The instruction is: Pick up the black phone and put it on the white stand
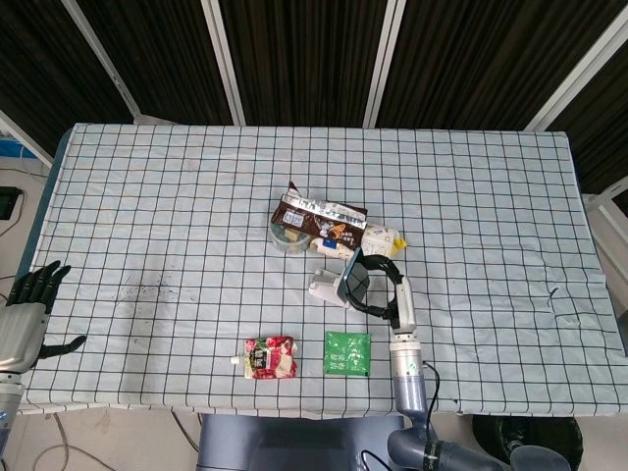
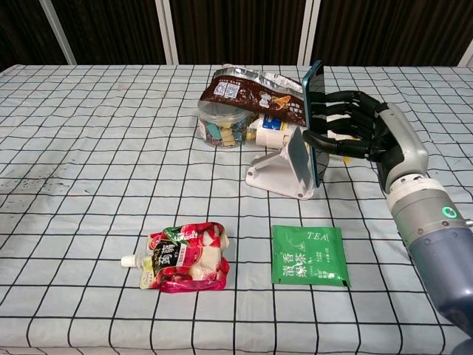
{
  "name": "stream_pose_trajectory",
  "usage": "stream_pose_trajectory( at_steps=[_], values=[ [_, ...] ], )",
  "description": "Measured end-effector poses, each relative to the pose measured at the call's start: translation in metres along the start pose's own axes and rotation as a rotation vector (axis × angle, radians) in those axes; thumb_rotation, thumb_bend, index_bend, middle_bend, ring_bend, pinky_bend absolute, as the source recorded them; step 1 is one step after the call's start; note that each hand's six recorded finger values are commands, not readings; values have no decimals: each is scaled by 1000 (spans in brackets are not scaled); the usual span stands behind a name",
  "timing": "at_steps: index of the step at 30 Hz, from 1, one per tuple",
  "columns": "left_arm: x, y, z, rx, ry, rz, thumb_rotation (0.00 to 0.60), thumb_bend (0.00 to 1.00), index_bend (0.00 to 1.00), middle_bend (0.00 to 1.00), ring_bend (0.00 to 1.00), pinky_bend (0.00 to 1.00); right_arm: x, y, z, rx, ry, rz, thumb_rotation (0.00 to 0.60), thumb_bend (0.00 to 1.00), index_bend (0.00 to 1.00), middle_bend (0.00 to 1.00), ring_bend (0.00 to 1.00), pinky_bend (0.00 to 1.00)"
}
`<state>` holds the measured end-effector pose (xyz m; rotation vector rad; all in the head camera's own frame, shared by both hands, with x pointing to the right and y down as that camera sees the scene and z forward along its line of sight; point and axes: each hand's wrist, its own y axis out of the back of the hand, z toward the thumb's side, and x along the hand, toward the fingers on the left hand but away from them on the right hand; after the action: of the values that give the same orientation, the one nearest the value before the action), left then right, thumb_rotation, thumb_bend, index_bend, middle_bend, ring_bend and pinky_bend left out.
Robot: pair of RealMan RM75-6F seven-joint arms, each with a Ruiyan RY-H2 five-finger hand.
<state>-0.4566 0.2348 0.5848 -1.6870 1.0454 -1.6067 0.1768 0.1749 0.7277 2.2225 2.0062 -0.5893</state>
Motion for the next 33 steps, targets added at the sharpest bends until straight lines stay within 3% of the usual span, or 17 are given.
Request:
stream_pose_trajectory(
  at_steps=[14, 33],
  values=[
    [0, 1, -3, -6, 10, -2, 600, 0, 0, 0, 0, 0, -2, -13, -7, -11, -24, 12, 600, 642, 861, 752, 448, 237],
    [-1, 1, -4, -11, 14, -6, 600, 0, 0, 0, 0, 0, -6, -13, -13, -8, -40, 2, 600, 641, 861, 752, 448, 237]
  ],
)
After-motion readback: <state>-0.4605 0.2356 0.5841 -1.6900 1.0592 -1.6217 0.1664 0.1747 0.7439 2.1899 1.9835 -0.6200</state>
